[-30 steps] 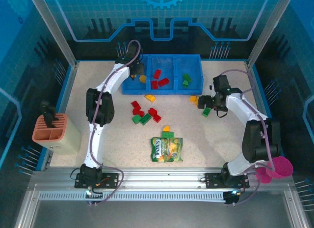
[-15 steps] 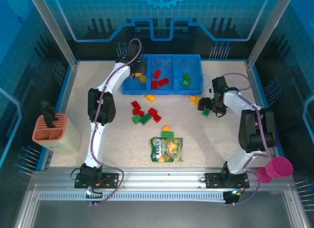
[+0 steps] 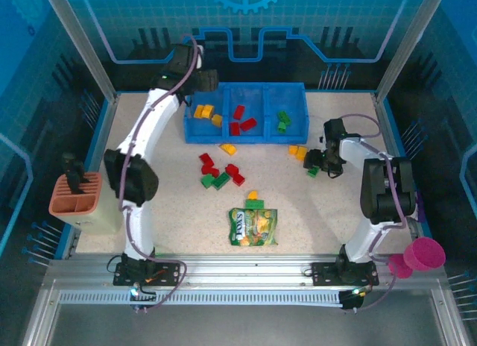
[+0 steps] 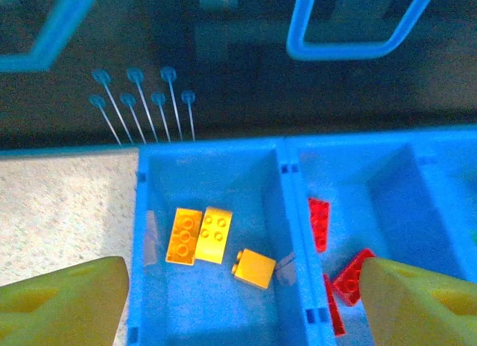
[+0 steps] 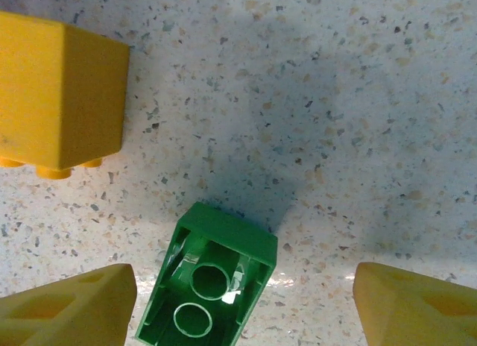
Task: Sort the legos into containers by color
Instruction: Place the lego in the container, then pick up the lego from the middle-right of the table, then place the lego in the container.
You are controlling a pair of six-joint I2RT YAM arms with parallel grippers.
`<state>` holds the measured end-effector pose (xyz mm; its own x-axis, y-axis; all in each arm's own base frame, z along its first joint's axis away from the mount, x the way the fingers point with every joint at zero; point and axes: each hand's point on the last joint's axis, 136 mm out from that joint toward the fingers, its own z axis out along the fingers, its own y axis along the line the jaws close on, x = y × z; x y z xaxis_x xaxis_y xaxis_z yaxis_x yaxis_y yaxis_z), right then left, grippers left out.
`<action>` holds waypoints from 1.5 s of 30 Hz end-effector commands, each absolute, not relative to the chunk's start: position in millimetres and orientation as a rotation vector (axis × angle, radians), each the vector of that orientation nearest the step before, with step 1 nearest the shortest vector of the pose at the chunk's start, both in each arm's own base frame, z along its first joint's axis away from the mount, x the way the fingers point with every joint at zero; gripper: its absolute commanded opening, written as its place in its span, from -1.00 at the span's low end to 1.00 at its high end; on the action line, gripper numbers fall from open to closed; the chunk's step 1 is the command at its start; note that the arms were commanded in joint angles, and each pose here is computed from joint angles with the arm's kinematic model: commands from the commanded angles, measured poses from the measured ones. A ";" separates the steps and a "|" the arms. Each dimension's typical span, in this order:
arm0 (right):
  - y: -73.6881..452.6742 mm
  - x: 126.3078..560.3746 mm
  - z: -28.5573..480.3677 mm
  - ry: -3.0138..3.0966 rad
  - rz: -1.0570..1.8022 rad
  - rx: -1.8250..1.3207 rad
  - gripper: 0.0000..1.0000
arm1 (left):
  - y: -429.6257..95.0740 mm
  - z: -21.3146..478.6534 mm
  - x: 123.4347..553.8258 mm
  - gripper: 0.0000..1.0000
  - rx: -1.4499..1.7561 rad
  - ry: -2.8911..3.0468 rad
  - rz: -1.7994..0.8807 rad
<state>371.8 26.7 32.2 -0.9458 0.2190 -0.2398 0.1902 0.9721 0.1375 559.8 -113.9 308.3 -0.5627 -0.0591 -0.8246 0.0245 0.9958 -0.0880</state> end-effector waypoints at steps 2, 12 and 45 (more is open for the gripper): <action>22.5 369.8 19.3 2.894 0.150 0.339 0.51 | -110.1 343.3 529.3 0.64 0.011 2.103 -0.107; 24.2 369.8 10.0 2.933 0.092 0.305 -0.06 | -75.4 338.5 474.3 0.70 -0.024 2.128 0.030; 146.6 556.9 185.8 2.468 0.074 -0.442 -0.32 | -58.3 251.8 391.7 0.74 0.083 2.316 0.002</action>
<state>553.4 144.7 196.7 -0.7353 -0.2595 -0.6261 -0.3040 0.9519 -0.0375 391.6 -57.3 245.1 -0.7000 0.0704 -0.7106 0.0454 0.9975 0.0541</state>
